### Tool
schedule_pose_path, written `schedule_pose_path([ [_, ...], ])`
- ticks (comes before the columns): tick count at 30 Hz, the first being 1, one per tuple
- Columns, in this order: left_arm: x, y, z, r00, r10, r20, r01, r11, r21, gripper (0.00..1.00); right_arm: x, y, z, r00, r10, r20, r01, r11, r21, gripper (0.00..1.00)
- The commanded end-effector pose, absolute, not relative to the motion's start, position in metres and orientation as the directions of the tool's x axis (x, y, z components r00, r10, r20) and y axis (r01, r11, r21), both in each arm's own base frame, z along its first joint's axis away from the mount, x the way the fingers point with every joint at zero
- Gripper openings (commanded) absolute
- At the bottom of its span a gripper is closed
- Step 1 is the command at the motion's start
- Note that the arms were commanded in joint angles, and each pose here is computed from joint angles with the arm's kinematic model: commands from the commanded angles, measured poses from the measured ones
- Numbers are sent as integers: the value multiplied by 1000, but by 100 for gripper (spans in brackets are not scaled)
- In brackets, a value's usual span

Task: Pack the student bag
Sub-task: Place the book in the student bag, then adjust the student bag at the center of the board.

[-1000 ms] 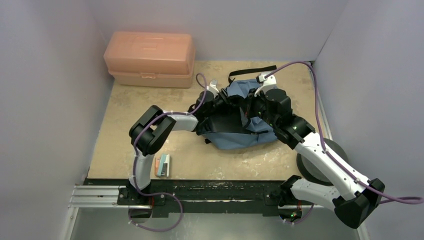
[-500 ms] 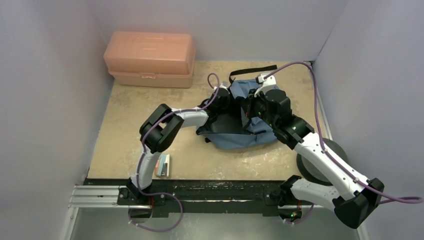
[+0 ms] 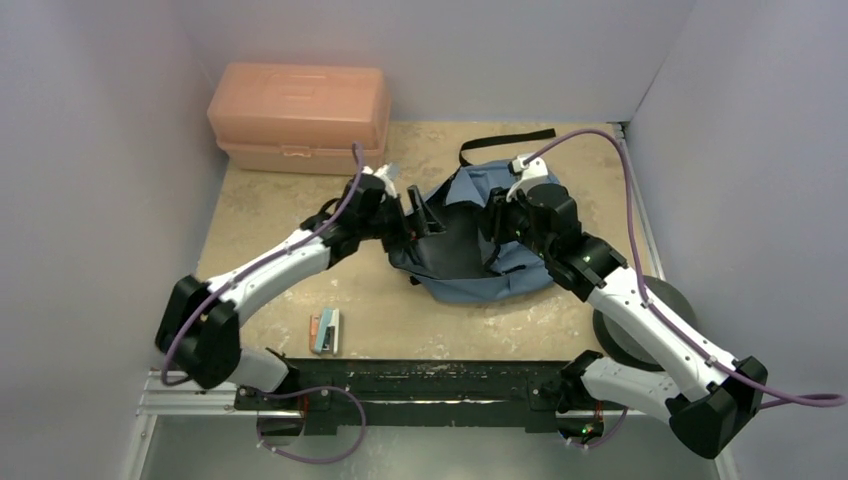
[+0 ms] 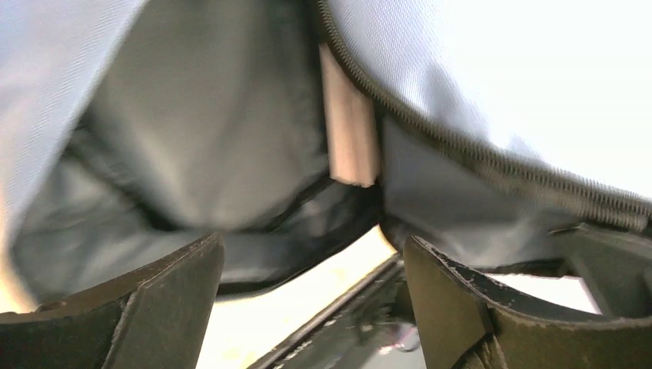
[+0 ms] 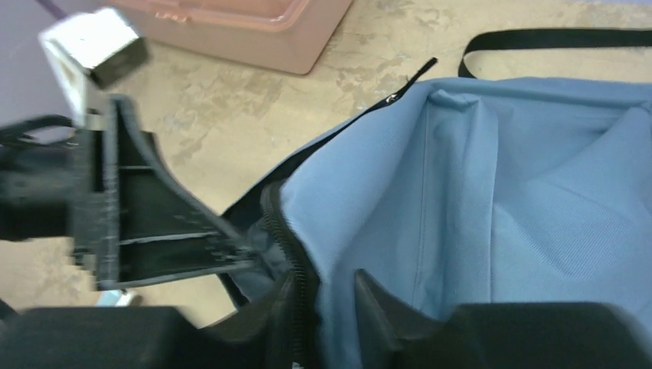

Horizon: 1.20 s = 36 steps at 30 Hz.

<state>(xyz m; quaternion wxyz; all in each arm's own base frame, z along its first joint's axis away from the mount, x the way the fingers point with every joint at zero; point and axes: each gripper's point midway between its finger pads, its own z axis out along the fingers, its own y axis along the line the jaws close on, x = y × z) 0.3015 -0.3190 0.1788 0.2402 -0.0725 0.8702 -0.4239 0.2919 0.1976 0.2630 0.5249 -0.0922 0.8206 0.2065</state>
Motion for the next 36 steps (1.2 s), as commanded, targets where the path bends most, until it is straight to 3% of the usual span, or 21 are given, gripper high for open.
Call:
schedule_pose_path([
  [1,274,-236,142,-820,-191,-540,135,852,-507,89,268,216,262,-473,56,-879,-485,817,313,45],
  [4,278,-213,131,-807,-179,-563,118,884,-451,93,248,235,243,-538,-64,-840,-595,735,325,69],
  [8,292,-214,116,-824,-121,-553,129,911,-392,93,221,242,238,-588,-83,-805,-641,655,400,83],
  [10,300,-216,106,-829,-113,-548,124,918,-376,91,225,227,238,-597,-28,-802,-564,725,395,87],
  [13,308,-220,87,-859,-118,-498,100,916,-390,70,248,176,221,-601,90,-795,-284,905,317,98],
  [15,309,-222,81,-868,-127,-480,92,909,-407,53,259,143,200,-607,172,-776,-89,956,281,99],
  [19,300,-221,80,-860,-161,-483,83,892,-445,1,273,104,158,-601,346,-720,139,933,333,99],
  [24,270,-219,84,-857,-237,-458,57,839,-542,0,293,102,136,-563,430,-706,169,896,411,93],
  [27,245,-230,85,-863,-308,-401,35,755,-655,0,318,111,134,-528,410,-743,114,902,416,82],
  [36,191,-259,92,-887,-337,-316,27,646,-763,2,416,110,181,-436,202,-877,95,979,178,67],
])
